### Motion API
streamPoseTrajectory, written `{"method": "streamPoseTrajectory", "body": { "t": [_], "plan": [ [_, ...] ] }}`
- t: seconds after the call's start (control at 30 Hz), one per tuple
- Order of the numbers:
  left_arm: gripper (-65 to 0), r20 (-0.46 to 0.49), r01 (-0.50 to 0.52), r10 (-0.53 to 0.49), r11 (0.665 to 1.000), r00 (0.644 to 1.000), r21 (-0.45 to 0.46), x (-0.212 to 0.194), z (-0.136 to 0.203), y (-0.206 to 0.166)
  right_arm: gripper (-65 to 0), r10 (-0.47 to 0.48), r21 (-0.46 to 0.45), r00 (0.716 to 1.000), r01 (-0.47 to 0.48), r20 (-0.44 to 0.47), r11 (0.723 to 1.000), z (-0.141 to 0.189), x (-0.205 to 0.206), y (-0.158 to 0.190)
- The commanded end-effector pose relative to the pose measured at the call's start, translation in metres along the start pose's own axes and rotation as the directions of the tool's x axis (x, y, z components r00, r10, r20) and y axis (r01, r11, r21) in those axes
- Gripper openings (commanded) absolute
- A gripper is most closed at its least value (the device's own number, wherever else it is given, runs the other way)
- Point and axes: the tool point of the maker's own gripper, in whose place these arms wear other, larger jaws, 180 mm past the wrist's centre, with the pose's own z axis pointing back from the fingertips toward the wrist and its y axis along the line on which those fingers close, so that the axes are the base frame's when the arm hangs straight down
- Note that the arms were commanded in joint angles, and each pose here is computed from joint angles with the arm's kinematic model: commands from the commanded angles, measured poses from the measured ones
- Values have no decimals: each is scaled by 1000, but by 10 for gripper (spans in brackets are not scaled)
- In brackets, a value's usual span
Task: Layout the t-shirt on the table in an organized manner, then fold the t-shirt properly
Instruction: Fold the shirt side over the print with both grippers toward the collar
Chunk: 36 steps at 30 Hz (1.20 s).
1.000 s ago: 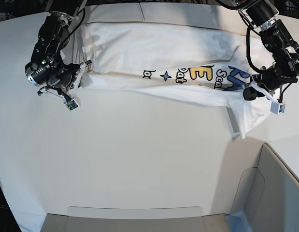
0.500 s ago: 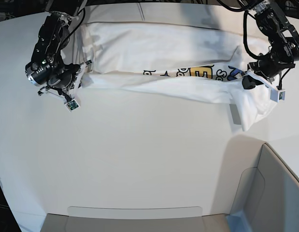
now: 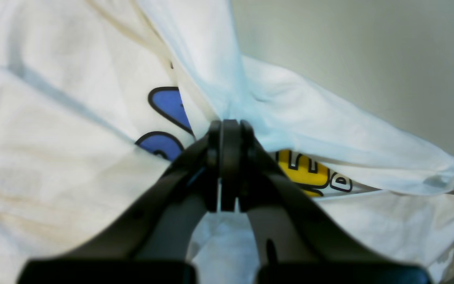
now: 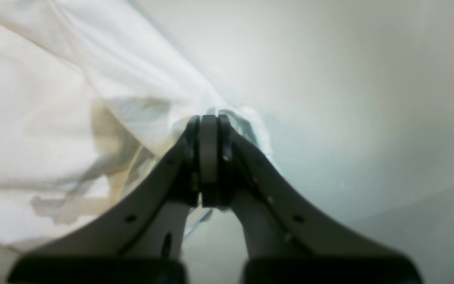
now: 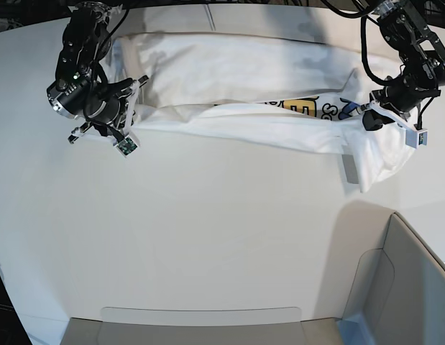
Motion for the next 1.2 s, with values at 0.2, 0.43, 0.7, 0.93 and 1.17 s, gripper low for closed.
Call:
{"method": "streamPoseTrajectory", "body": {
  "t": [0.2,0.43,0.7,0.93,1.17],
  "plan": [
    [-650,28,57,-57,998,998,23,0,20,-5,-650,26,16,999,-27,33,1000,8,-3,2],
    [-650,-8,74,-74,996,997,45,-18,30,-3,-650,34,34,999,-34,-14,999,8,-22,9],
    [-650,19,41,-43,994,999,97,-15,42,14,-650,55,42,996,-52,-73,998,9,-45,11],
    [-650,21,19,-22,991,1000,134,-20,51,27,-650,87,96,994,-79,-71,992,12,-55,17],
    [-650,-5,-50,51,993,999,107,-44,43,17,-650,93,140,993,-83,-66,987,11,-60,19]
  ]
}}
